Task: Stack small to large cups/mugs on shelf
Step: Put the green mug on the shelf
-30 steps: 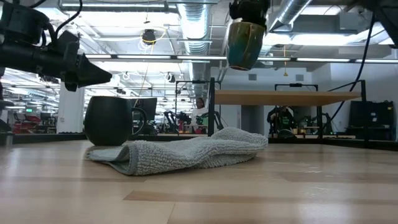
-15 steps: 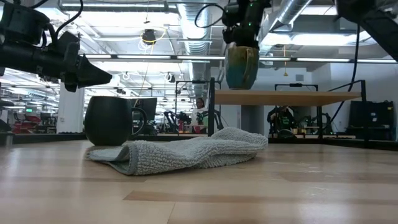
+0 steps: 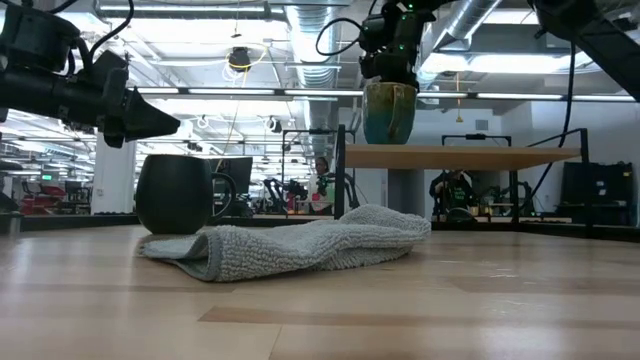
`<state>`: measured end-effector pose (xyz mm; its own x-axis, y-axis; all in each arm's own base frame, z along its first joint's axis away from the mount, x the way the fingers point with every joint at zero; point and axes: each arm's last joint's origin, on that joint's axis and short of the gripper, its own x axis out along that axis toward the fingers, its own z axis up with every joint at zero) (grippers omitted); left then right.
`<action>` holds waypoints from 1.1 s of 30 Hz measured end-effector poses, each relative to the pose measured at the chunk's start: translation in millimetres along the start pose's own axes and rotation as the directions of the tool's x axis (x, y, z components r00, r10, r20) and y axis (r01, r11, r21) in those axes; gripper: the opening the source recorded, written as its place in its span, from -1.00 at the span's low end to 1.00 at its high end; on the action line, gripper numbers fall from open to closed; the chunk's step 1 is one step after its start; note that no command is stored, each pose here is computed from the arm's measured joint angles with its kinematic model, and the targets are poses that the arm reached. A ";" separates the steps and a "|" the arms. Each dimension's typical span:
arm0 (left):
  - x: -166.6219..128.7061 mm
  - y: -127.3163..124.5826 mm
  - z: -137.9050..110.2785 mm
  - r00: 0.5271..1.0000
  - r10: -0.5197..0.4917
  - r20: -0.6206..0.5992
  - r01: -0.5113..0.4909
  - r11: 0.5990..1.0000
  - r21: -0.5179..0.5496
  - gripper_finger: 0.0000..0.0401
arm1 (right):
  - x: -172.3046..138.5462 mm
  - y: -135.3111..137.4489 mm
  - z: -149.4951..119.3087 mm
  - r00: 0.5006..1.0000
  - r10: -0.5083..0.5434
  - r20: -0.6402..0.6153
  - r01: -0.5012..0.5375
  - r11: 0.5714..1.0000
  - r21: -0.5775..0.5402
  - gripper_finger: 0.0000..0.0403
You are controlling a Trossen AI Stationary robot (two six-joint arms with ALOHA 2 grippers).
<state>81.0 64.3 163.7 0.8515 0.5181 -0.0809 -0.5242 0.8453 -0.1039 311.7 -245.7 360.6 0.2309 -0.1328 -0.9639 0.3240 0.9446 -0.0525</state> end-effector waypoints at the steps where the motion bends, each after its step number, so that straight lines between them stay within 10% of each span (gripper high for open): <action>1: 0.0 0.0 0.0 1.000 0.000 0.000 0.000 1.000 0.000 -0.36 | 0.0 0.0 0.1 1.000 -0.001 0.000 0.001 1.000 -0.002 -0.79; 33: 0.0 0.0 0.0 1.000 0.000 0.000 0.000 1.000 0.000 -0.36 | 1.9 1.2 1.2 1.000 0.012 0.010 -0.012 1.000 -0.002 -0.67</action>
<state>81.0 64.3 163.7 0.8516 0.5180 -0.0809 -0.5240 0.8453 -0.1042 313.6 -245.2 359.0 0.2439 -0.1240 -0.9618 0.3193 0.9468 -0.0411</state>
